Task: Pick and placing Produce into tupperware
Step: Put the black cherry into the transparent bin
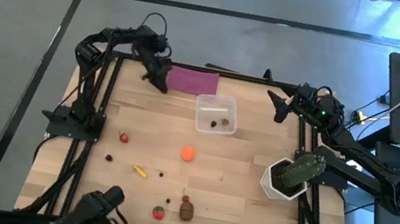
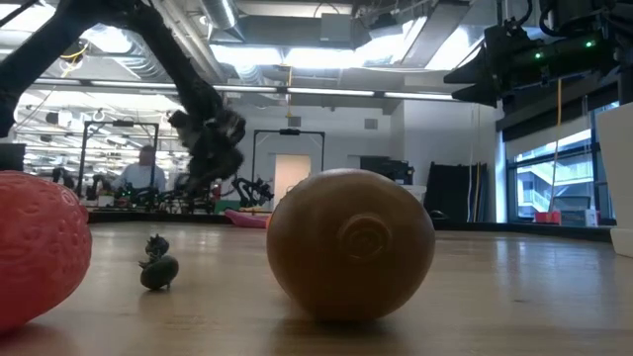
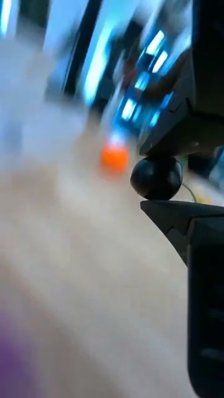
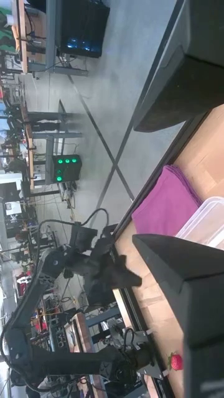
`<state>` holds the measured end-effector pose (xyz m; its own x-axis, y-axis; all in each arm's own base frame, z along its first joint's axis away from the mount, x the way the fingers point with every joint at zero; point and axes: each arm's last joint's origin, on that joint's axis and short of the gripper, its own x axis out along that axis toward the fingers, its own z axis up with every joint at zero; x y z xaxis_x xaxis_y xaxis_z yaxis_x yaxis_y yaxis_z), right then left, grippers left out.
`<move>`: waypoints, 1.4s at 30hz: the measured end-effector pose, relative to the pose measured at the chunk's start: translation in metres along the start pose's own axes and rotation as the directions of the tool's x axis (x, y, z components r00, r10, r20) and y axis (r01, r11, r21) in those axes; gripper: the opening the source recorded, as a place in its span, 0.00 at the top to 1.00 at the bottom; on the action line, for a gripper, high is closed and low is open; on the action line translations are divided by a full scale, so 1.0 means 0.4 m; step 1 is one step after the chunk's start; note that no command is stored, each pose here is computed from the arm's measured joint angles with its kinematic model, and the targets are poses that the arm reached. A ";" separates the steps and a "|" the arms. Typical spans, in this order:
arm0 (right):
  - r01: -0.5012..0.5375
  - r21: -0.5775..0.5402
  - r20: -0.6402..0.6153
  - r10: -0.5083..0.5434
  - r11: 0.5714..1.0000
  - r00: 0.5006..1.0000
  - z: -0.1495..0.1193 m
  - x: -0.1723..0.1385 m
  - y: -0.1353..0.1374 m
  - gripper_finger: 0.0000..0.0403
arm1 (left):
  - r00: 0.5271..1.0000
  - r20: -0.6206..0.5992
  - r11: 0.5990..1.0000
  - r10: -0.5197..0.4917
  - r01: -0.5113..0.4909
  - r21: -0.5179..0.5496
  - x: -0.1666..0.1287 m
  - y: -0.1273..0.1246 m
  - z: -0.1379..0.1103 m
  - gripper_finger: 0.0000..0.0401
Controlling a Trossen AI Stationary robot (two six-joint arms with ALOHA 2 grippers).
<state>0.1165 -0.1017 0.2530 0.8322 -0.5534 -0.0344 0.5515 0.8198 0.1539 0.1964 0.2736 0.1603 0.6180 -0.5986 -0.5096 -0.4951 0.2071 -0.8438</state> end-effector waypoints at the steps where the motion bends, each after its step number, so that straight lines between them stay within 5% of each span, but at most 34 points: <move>1: 0.000 0.000 0.000 0.000 1.000 1.000 0.000 0.000 0.000 0.30 | 0.998 -0.003 0.997 -0.059 0.059 0.044 0.015 -0.014 0.002 0.75; 7: 0.000 0.003 0.000 0.000 1.000 1.000 0.000 0.000 0.000 0.30 | 0.993 -0.057 0.936 -0.106 0.120 0.330 0.163 -0.104 0.041 0.78; 15: 0.000 0.014 0.001 0.000 1.000 1.000 0.000 0.000 0.000 0.30 | 0.957 -0.166 0.730 -0.238 0.289 0.620 0.345 -0.293 0.071 0.76; 18: 0.000 0.030 0.000 0.000 1.000 1.000 0.000 0.000 0.000 0.30 | 0.988 -0.090 0.704 -0.129 0.155 0.693 0.381 -0.367 0.070 0.79; 23: 0.000 0.030 0.001 0.000 1.000 1.000 0.000 0.000 0.000 0.30 | 0.991 0.126 0.585 0.042 -0.127 0.801 0.433 -0.482 0.055 0.78; 30: 0.000 0.030 0.001 0.000 1.000 1.000 0.000 0.000 0.000 0.30 | 0.822 0.479 0.461 0.308 -0.570 0.681 0.465 -0.525 0.038 0.76; 36: -0.001 0.030 0.001 0.001 1.000 1.000 0.000 0.000 0.000 0.30 | 0.737 0.538 0.456 0.410 -0.676 0.579 0.480 -0.508 0.033 0.78; 42: -0.001 0.030 0.001 0.001 1.000 1.000 0.000 0.000 0.000 0.30 | 0.708 0.537 0.483 0.458 -0.705 0.518 0.482 -0.469 0.037 0.73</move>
<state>0.1165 -0.1016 0.2531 0.8326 -0.5529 -0.0338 0.5489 0.8155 0.1836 0.4174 0.1306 0.2178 0.5393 0.0865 -0.8377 -0.3589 0.9235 -0.1356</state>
